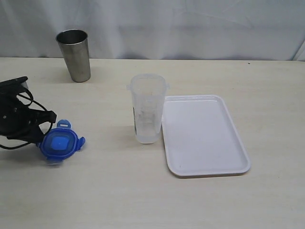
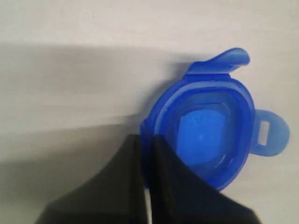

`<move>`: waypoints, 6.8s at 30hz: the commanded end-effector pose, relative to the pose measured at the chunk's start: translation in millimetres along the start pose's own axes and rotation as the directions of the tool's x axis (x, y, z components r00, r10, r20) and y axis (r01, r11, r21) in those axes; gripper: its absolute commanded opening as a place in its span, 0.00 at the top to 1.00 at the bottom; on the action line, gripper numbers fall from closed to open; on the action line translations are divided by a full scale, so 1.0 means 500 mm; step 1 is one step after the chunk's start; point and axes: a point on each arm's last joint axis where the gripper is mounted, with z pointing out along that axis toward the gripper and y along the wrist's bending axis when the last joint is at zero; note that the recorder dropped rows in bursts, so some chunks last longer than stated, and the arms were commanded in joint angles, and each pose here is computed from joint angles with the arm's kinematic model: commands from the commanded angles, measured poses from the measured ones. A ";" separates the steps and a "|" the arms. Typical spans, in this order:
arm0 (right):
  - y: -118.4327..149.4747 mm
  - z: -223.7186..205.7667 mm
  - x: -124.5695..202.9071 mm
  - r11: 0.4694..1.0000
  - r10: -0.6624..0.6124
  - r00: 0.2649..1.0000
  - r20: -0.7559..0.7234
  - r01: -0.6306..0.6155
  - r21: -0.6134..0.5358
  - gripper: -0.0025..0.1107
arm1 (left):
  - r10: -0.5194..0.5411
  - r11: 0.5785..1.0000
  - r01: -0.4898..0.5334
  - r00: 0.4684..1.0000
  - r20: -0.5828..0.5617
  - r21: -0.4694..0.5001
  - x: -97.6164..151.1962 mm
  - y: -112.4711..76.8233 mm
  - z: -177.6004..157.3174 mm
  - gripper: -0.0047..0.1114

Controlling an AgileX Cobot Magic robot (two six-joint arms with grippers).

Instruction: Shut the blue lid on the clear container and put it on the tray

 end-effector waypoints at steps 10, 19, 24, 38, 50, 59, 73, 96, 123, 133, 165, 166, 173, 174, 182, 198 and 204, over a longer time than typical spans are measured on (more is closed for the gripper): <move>0.000 0.000 0.001 1.000 0.008 1.000 0.005 -0.008 -0.002 0.94 | 0.321 0.947 -0.314 0.916 0.240 -0.069 -0.016 -0.039 -0.137 0.96; 0.000 0.000 0.001 1.000 0.008 1.000 0.005 -0.008 -0.002 0.94 | 0.663 0.743 -0.618 0.628 0.408 -0.255 -0.011 -0.151 -0.211 0.96; 0.000 0.000 0.001 1.000 0.008 1.000 0.005 -0.008 -0.002 0.94 | 0.705 0.696 -0.606 0.475 0.527 -0.385 -0.024 -0.196 -0.240 0.96; 0.000 0.000 0.001 1.000 0.008 1.000 0.005 -0.008 -0.002 0.94 | 0.808 0.542 -0.524 0.108 0.579 -0.657 -0.050 -0.288 -0.221 0.96; 0.000 0.000 0.001 1.000 0.008 1.000 0.005 -0.008 -0.002 0.94 | 0.829 0.483 -0.554 0.042 0.557 -0.678 -0.106 -0.350 -0.157 0.96; 0.000 0.000 0.001 1.000 0.008 1.000 0.005 -0.008 -0.002 0.94 | 0.904 0.236 -0.601 -0.152 0.399 -0.764 -0.075 -0.413 -0.149 0.96; 0.000 0.000 0.001 1.000 0.008 1.000 0.005 -0.008 -0.002 0.94 | 0.966 0.146 -0.353 -0.149 0.209 -0.924 -0.053 -0.445 -0.175 0.96; 0.000 0.000 0.001 1.000 0.008 1.000 0.005 -0.008 -0.002 0.94 | 0.988 0.063 -0.424 -0.099 0.116 -0.903 0.024 -0.505 -0.130 0.96; 0.000 0.000 0.001 1.000 0.008 1.000 0.005 -0.008 -0.002 0.94 | 0.987 -0.012 -0.401 -0.153 0.055 -0.916 0.041 -0.523 -0.132 0.96; 0.000 0.000 0.001 1.000 0.008 1.000 0.005 -0.008 -0.002 0.94 | 0.987 -0.071 -0.397 -0.159 -0.007 -0.915 0.055 -0.500 -0.111 0.96; 0.000 0.000 0.001 1.000 0.008 1.000 0.005 -0.008 -0.002 0.94 | 0.986 -0.028 -0.371 -0.163 0.035 -0.928 0.074 -0.519 -0.117 0.96; 0.000 0.000 0.001 1.000 0.008 1.000 0.005 -0.008 -0.002 0.94 | 0.986 -0.028 -0.371 -0.163 0.035 -0.928 0.074 -0.519 -0.117 0.96; 0.000 0.000 0.001 1.000 0.008 1.000 0.005 -0.008 -0.002 0.94 | 0.981 -0.062 -0.376 -0.195 0.013 -0.925 0.084 -0.529 -0.116 0.96; 0.000 0.000 0.001 1.000 0.008 1.000 0.005 -0.008 -0.002 0.94 | 0.981 -0.062 -0.376 -0.195 0.013 -0.925 0.084 -0.529 -0.116 0.96; 0.000 0.000 0.001 1.000 0.008 1.000 0.005 -0.008 -0.002 0.94 | 0.981 -0.067 -0.420 -0.193 0.017 -0.905 0.088 -0.528 -0.107 0.96; 0.000 0.000 0.001 1.000 0.008 1.000 0.005 -0.008 -0.002 0.94 | 0.972 -0.103 -0.362 -0.234 -0.017 -0.926 0.085 -0.533 -0.116 0.96; 0.000 0.000 0.001 1.000 0.008 1.000 0.005 -0.008 -0.002 0.94 | 0.967 -0.117 -0.356 -0.255 -0.024 -0.927 0.085 -0.536 -0.117 0.96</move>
